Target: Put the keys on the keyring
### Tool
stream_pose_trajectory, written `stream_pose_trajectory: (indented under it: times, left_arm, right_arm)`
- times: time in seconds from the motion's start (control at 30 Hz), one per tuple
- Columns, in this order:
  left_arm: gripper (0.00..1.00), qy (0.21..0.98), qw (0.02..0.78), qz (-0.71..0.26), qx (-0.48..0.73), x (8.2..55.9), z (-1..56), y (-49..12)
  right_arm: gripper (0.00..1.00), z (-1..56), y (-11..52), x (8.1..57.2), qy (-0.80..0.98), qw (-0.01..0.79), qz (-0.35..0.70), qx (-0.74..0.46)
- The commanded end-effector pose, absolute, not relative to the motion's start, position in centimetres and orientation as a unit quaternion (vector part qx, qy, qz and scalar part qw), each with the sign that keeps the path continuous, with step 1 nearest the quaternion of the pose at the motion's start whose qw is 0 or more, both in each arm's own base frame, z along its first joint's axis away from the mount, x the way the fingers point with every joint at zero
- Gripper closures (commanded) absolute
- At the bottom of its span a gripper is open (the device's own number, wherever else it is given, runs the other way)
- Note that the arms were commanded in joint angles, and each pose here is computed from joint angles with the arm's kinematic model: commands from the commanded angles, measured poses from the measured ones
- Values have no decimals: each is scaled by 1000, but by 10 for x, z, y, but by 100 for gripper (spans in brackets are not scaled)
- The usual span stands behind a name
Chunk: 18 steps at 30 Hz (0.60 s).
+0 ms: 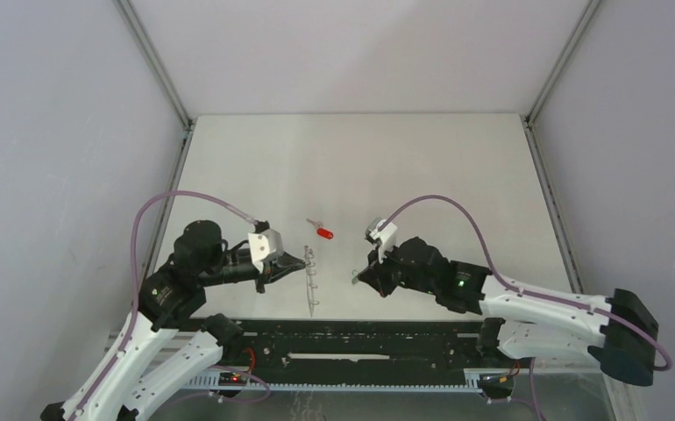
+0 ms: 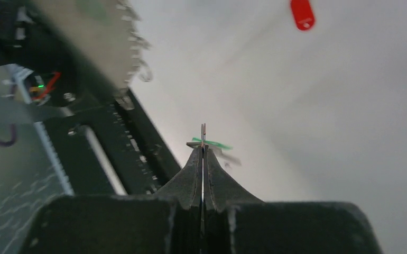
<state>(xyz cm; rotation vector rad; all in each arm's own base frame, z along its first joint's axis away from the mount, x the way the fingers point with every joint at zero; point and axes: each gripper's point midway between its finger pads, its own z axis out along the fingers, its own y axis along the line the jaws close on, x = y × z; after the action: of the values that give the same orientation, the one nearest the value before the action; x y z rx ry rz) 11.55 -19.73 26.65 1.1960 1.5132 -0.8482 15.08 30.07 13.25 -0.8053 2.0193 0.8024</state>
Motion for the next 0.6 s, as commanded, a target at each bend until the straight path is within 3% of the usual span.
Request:
stream_pose_trajectory:
  times: [0.0, 0.3, 0.57]
  left_arm:
    - [100, 612, 518, -323, 503, 126, 267, -196]
    - [100, 604, 527, -319, 506, 128, 269, -196]
    - [100, 584, 543, -302, 523, 128, 270, -195]
  right_arm:
    - [100, 179, 309, 111, 769, 366, 372, -369]
    - [100, 275, 338, 85, 710, 404, 411, -405]
    - [100, 305, 371, 89, 696, 403, 431, -409]
